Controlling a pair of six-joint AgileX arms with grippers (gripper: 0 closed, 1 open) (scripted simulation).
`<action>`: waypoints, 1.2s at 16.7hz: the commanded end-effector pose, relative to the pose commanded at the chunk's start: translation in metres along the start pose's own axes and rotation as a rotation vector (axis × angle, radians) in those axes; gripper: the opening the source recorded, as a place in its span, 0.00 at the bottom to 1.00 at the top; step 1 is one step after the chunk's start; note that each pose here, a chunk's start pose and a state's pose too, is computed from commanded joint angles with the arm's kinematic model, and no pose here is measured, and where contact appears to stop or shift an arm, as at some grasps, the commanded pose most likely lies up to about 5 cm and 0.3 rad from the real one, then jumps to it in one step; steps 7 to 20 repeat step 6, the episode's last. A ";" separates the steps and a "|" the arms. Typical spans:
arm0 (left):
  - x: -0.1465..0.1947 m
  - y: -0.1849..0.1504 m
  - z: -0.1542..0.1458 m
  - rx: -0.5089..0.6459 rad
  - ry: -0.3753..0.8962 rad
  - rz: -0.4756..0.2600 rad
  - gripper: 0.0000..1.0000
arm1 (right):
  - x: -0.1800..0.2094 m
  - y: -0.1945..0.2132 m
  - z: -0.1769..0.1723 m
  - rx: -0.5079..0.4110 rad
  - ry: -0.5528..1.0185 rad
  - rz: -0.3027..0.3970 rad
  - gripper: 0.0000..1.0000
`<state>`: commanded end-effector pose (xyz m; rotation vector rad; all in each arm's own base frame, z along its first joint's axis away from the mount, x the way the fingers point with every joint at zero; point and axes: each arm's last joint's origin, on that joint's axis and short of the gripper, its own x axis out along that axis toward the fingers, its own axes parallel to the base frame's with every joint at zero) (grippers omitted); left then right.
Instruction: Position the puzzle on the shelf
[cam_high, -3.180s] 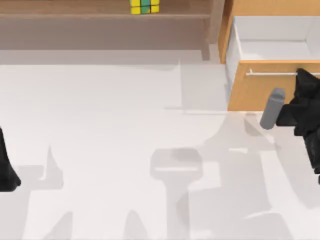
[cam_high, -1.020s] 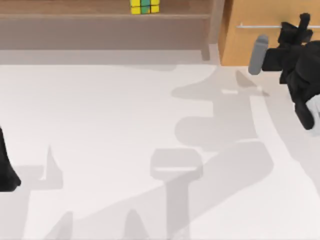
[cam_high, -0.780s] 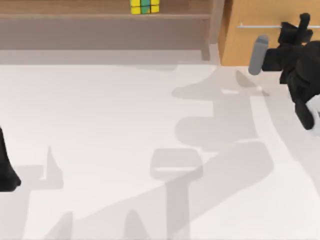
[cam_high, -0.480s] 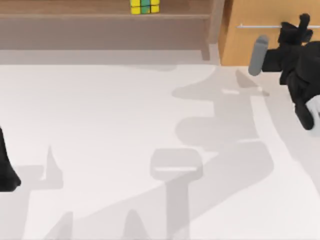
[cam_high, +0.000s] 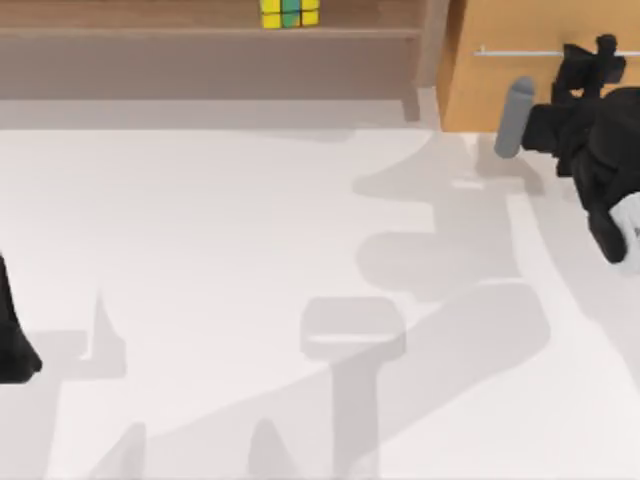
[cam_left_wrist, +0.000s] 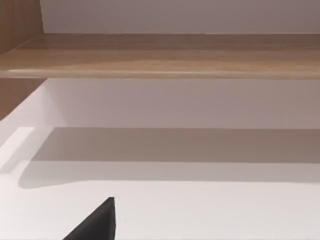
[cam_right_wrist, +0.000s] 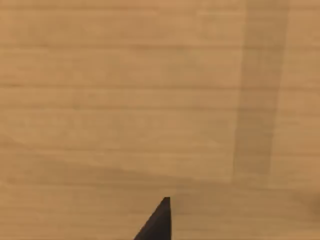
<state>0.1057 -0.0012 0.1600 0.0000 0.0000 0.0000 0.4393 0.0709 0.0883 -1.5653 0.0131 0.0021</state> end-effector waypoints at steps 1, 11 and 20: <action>0.000 0.000 0.000 0.000 0.000 0.000 1.00 | 0.000 0.000 0.000 0.000 0.000 0.000 1.00; 0.000 0.000 0.000 0.000 0.000 0.000 1.00 | 0.000 0.000 0.000 0.000 0.000 0.000 1.00; 0.000 0.000 0.000 0.000 0.000 0.000 1.00 | 0.000 0.000 0.000 0.000 0.000 0.000 1.00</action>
